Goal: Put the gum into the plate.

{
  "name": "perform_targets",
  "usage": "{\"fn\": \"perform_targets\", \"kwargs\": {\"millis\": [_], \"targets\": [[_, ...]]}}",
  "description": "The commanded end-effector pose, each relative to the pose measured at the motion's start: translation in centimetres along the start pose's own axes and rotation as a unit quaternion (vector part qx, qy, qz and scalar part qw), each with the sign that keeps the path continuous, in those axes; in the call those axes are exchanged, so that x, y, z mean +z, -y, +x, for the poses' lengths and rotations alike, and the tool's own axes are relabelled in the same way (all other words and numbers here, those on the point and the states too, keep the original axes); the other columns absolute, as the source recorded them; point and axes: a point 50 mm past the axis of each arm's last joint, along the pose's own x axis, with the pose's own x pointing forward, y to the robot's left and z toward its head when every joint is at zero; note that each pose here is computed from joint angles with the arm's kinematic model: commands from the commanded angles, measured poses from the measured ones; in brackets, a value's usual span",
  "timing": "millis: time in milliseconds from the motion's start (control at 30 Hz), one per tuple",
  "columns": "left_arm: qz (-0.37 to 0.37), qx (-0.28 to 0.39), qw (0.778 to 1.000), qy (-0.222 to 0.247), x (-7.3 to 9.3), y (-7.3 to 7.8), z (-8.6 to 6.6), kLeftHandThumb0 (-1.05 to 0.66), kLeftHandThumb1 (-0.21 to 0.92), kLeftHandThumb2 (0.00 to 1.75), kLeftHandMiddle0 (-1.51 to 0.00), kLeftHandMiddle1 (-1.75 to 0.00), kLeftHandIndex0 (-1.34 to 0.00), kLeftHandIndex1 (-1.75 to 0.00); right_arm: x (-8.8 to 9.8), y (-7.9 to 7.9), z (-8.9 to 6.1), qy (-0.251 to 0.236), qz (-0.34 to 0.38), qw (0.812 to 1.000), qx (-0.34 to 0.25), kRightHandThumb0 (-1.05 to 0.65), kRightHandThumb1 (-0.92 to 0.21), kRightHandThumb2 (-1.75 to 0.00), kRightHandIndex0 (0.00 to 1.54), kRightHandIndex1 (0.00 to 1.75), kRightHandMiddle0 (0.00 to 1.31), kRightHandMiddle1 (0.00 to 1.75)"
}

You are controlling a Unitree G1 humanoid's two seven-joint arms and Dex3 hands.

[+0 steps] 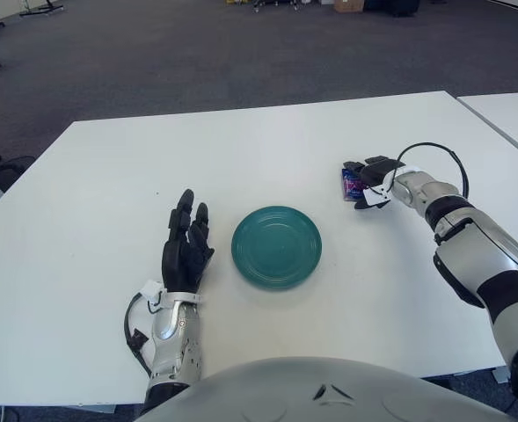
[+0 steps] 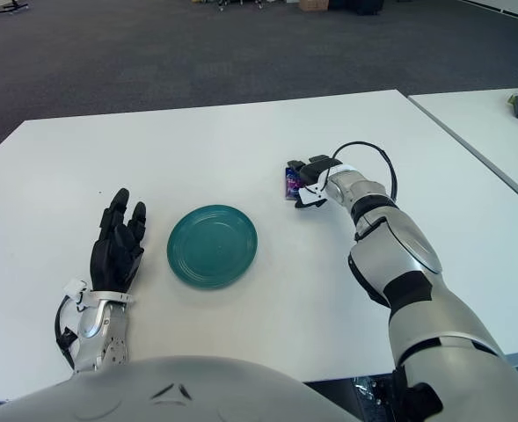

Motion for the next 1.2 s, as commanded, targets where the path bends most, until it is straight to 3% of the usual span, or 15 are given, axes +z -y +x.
{"fn": "perform_targets", "kwargs": {"millis": [0,633,767,800,867,900,1000,1100,1167], "targets": [[-0.021,0.050,0.997,-0.051,-2.0,-0.6,-2.6,-0.89,0.92,0.78,-0.18,0.00,0.00,-0.37,0.6,-1.5,0.2,0.001,-0.001,0.999,0.038,-1.05,-0.92,-0.58,0.00,0.00,0.00,0.00],[-0.020,0.045,0.997,-0.053,-1.6,-0.9,-2.7,-0.92,0.92,0.77,-0.15,0.00,0.00,-0.34,0.3,-4.2,-0.1,-0.025,0.028,0.998,0.054,-1.05,-0.92,-0.60,0.02,0.01,0.00,0.00],[-0.026,0.049,0.997,-0.056,-1.6,-1.0,-2.8,-0.93,0.92,0.77,-0.15,0.00,0.00,-0.34,0.1,-4.8,-0.2,-0.045,0.038,0.997,0.047,-1.05,-0.92,-0.57,0.14,0.06,0.08,0.05],[-0.027,0.049,0.997,-0.056,-1.7,-1.0,-2.7,-0.93,0.92,0.77,-0.15,0.00,0.00,-0.35,0.0,-5.0,-0.2,-0.050,0.043,0.997,0.044,-1.05,-0.92,-0.57,0.18,0.09,0.09,0.30],[-0.027,0.050,0.997,-0.058,-1.7,-1.0,-2.8,-0.93,0.92,0.77,-0.16,0.00,0.00,-0.36,-0.1,-5.2,-0.3,-0.062,0.055,0.996,0.027,-1.03,-0.92,-0.53,0.20,0.36,0.06,1.10],[-0.026,0.050,0.997,-0.059,-1.7,-1.0,-2.8,-0.94,0.92,0.77,-0.16,0.00,0.00,-0.37,-0.1,-5.3,-0.3,-0.065,0.058,0.996,0.021,-0.96,-0.92,-0.51,0.19,0.48,0.07,1.33],[-0.023,0.050,0.997,-0.059,-1.7,-1.0,-2.8,-0.94,0.92,0.77,-0.16,-0.01,0.00,-0.38,0.0,-5.7,-0.3,-0.076,0.059,0.995,0.000,-0.82,-0.92,-0.50,0.19,0.65,0.19,1.61],[-0.021,0.048,0.997,-0.058,-1.7,-1.0,-2.8,-0.94,0.92,0.77,-0.16,0.00,0.00,-0.38,0.1,-5.9,-0.3,-0.080,0.053,0.995,-0.016,-0.73,-0.92,-0.51,0.21,0.71,0.29,1.70],[-0.019,0.047,0.997,-0.056,-1.6,-1.0,-2.8,-0.95,0.92,0.77,-0.16,0.00,0.00,-0.38,0.1,-5.8,-0.4,-0.080,0.041,0.996,-0.030,-0.56,-0.84,-0.62,0.22,0.71,0.29,1.72]]}}
